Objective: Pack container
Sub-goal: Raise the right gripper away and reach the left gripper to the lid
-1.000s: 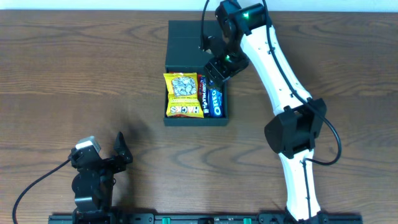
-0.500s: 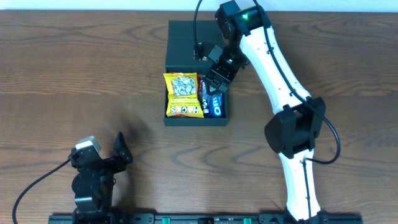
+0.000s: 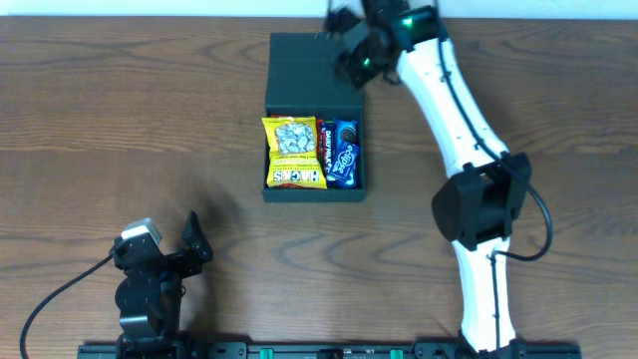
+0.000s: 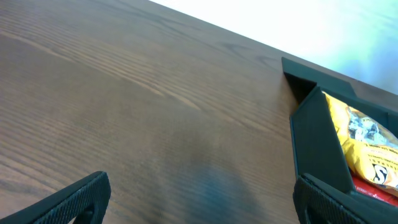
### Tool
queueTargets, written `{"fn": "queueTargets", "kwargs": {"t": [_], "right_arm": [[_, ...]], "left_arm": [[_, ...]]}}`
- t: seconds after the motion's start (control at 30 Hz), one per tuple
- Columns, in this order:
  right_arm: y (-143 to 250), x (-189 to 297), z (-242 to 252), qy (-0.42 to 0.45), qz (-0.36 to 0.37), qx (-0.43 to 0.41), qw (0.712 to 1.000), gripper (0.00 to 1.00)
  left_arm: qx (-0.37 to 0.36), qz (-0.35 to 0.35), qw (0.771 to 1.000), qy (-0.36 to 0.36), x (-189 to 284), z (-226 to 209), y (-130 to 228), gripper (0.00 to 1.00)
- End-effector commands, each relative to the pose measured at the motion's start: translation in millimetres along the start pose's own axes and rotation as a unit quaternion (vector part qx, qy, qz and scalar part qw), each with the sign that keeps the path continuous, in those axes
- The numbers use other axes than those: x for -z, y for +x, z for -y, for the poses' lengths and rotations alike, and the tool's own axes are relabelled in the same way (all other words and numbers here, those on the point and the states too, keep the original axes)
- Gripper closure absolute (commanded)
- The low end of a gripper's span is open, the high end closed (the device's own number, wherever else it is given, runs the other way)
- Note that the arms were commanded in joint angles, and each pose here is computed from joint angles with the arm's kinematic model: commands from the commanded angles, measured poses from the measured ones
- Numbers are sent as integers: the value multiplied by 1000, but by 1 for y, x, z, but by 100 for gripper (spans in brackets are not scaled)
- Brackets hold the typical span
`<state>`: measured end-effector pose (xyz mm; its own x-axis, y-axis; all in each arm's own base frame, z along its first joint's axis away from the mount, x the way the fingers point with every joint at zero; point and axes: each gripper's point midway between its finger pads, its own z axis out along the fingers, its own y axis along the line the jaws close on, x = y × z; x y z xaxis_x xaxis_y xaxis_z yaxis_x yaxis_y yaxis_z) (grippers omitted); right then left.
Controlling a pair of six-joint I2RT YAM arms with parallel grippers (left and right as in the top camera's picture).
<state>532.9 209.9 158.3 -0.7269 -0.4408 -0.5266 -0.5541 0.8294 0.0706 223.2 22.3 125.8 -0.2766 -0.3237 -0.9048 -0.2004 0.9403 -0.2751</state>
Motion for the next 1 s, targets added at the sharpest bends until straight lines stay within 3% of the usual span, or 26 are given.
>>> {"fn": "queueTargets", "kwargs": {"t": [0.0,0.1,0.2,0.27,0.4,0.53,0.73,0.97], "right_arm": [[5,4,57,49,17,-151,987,99],[34,-20,83,15,-8,-215,977,98],[53,-38,86,-29,-29,-244,969,83],[60,-47,84,-56,-37,-255,965,80],[68,-59,85,-61,-47,-251,965,99],[62,-65,85,-61,-34,-237,969,99],[53,-65,85,-69,-16,-232,970,99],[53,-65,83,-70,-16,-233,970,99]], "left_arm": [[37,11,999,9,-3,3,-2,5],[61,28,998,21,-2,7,-11,5],[74,76,994,9,0,4,-32,5],[79,119,989,36,5,14,-54,5],[68,146,984,76,1,30,-75,5],[27,88,990,108,-34,54,-80,5],[-74,-82,980,168,-119,104,-101,5],[-84,-185,966,162,-228,123,-104,5]]}}
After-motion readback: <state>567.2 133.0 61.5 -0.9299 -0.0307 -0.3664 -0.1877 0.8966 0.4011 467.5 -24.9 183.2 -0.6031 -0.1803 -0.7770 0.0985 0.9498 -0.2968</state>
